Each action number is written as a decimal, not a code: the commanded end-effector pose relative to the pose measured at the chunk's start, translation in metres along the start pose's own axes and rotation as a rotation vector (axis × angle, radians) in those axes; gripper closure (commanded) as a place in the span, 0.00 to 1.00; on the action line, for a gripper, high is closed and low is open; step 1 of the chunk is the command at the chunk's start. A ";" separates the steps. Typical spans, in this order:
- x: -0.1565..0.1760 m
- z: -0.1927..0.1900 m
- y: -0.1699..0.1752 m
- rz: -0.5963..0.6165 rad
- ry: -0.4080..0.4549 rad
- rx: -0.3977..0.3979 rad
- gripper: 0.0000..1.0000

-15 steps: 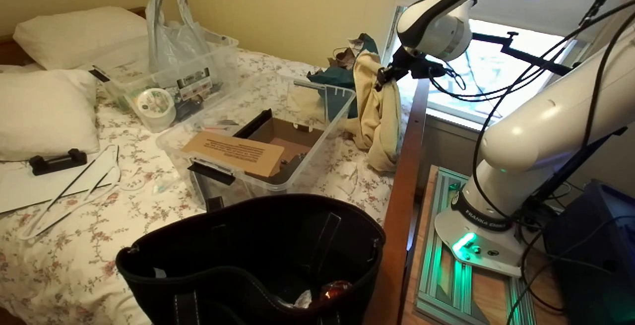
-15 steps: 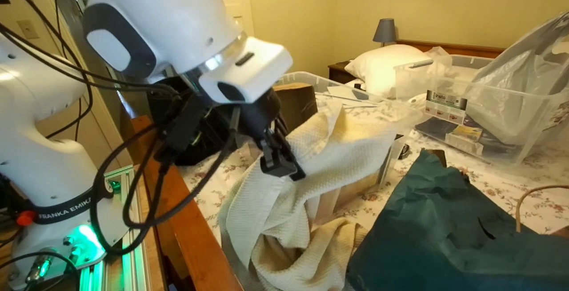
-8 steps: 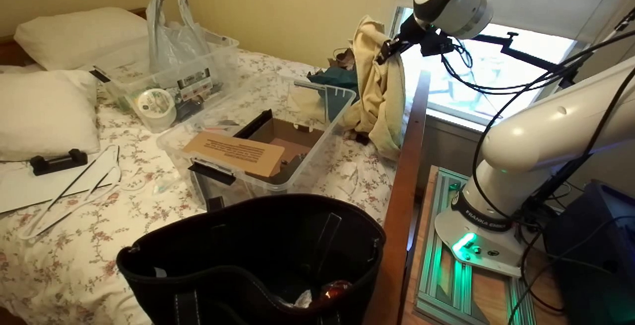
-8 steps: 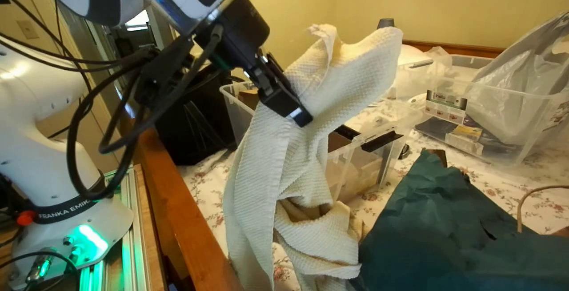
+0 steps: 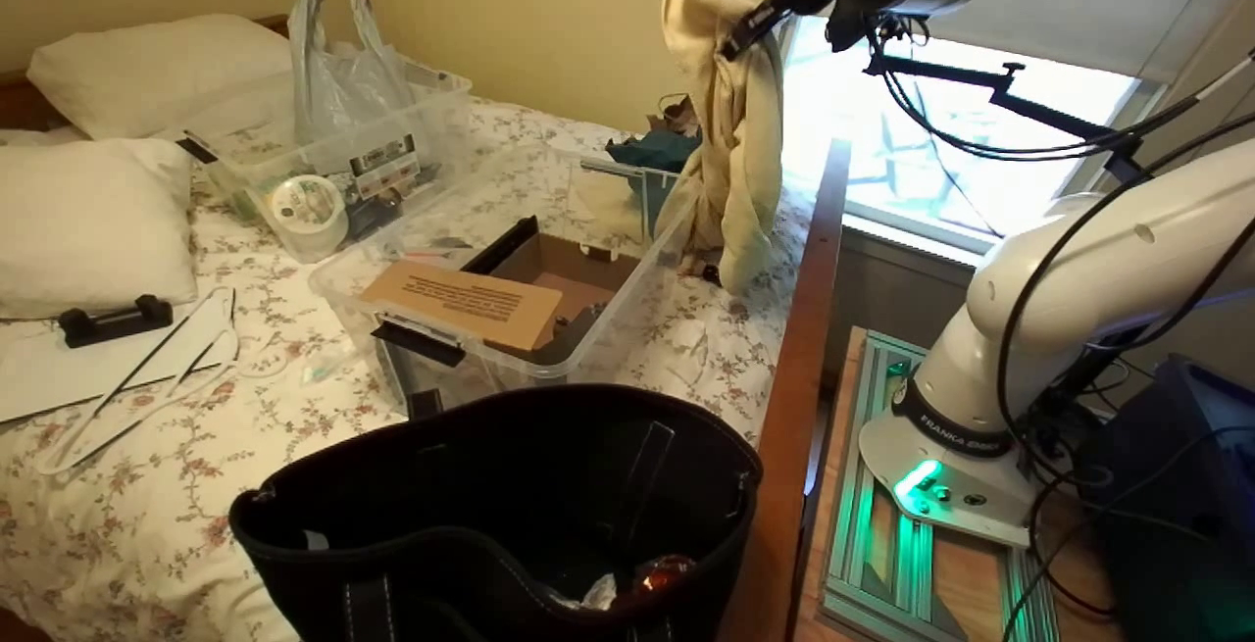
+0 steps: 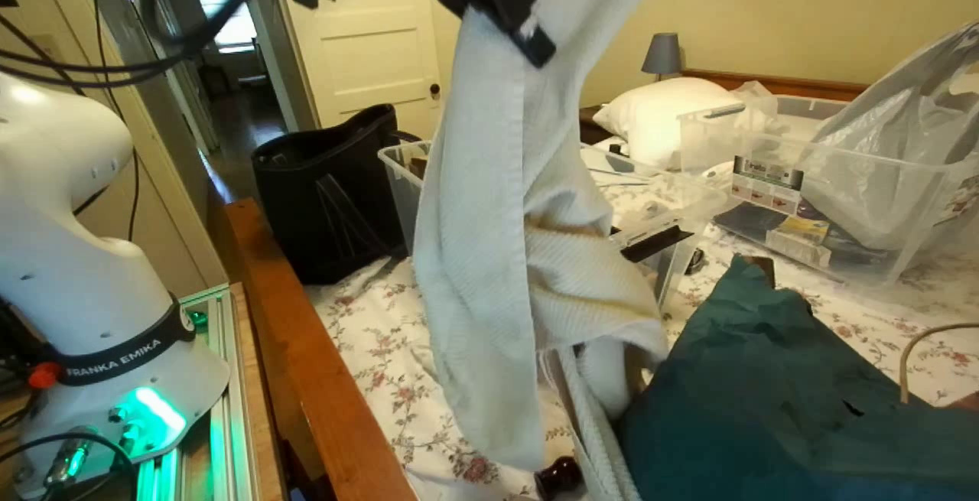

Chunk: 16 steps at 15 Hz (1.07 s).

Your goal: Put the towel inside the dish

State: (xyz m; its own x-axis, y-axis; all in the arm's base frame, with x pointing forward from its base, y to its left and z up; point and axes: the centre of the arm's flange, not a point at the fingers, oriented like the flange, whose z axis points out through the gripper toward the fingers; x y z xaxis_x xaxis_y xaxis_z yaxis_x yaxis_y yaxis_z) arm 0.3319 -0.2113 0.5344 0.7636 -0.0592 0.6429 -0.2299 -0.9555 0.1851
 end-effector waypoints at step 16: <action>0.106 -0.067 -0.167 -0.490 0.138 0.118 0.96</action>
State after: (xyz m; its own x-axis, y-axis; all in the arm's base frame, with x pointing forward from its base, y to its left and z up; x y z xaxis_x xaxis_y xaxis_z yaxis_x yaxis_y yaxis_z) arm 0.3992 -0.0516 0.6252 0.6848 0.4020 0.6078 0.1528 -0.8948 0.4196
